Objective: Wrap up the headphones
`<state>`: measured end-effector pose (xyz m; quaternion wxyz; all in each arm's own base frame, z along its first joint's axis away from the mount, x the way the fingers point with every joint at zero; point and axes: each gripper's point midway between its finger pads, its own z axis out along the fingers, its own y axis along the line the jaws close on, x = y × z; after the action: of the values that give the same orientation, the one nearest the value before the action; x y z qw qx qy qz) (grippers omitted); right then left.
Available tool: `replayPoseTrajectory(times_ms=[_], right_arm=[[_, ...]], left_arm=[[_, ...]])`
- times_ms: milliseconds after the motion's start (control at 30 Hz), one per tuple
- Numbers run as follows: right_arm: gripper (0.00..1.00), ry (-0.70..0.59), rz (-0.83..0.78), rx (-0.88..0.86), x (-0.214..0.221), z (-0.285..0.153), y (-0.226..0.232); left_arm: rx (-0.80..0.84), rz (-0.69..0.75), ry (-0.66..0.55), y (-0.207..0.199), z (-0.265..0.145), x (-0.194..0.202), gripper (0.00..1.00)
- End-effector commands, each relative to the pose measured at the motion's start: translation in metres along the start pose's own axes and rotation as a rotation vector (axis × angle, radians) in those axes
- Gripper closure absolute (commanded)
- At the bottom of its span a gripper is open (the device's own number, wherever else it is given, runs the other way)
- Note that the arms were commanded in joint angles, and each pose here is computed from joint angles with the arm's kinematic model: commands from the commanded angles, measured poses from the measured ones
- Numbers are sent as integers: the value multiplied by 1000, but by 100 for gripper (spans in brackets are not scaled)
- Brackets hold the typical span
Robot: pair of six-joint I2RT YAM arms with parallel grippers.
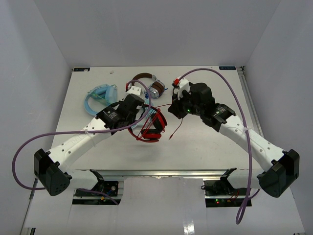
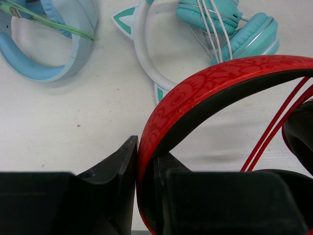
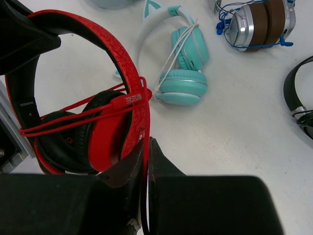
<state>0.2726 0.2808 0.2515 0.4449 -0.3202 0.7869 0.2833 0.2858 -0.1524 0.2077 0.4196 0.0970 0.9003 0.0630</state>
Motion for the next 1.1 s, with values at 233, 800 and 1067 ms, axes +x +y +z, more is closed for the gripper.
replayPoseTrajectory(times_ms=[233,800,1067], right_arm=[[92,-57,21,-9,-8,-10,6],[90,-113,52,-319,-16,13,129],[89,-113,70,-305,-4,35,160]], left_arm=[[-86,-96,-85,20,-13,-20,100],[-164,-258,-64,22,-9,-25,100],[-131,-338,-84,24,-16,-30,100]])
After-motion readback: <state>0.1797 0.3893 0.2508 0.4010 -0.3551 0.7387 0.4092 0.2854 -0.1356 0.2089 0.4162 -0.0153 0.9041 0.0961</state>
